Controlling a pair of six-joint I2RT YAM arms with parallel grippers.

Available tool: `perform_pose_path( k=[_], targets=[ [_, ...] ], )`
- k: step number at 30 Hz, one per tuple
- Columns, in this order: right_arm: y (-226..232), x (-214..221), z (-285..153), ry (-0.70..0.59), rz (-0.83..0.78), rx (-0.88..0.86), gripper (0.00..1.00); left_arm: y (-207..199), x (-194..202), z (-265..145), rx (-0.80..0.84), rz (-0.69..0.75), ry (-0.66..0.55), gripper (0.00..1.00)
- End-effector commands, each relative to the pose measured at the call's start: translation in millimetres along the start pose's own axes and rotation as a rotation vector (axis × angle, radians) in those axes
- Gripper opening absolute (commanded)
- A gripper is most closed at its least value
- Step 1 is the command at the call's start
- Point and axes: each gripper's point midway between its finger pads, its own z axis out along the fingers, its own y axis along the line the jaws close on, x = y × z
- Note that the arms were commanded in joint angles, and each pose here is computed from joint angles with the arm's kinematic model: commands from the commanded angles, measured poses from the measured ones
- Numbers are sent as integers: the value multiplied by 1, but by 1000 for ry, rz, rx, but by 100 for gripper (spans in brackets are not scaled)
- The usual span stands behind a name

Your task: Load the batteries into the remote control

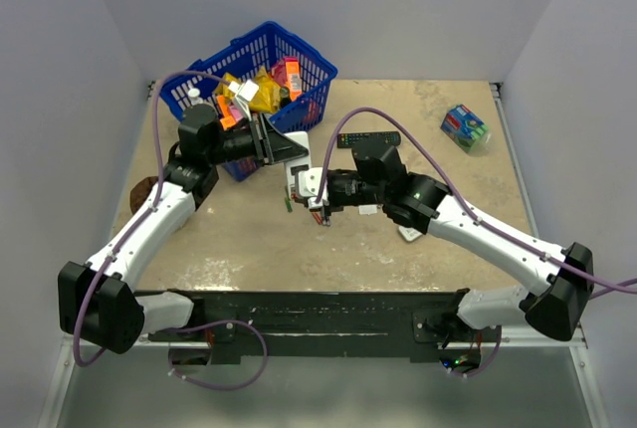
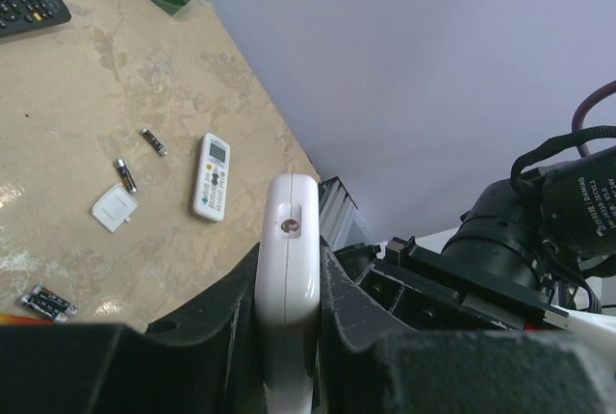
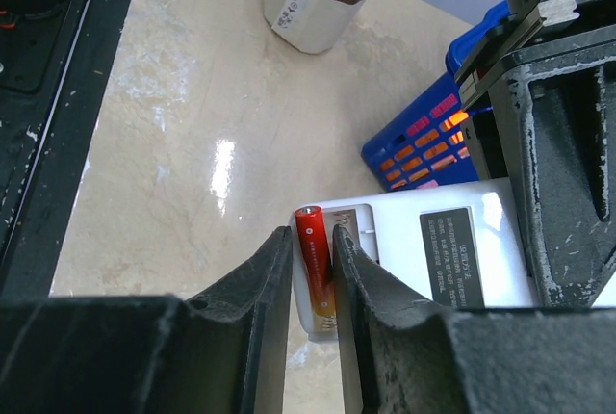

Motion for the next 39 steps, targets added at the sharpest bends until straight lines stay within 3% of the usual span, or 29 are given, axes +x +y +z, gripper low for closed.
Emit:
perform_pose_path(
  k=[1,16,39],
  targets=[
    [1,16,2,62,27,-6,26,-14,-3,-1,49,-45,-11,0],
    [-2,28,3,103,36,15,28,5,16,-1,22,-151,9,0],
    [-8,33,0,109,49,36,41,23,31,1,6,-224,26,0]
  ],
)
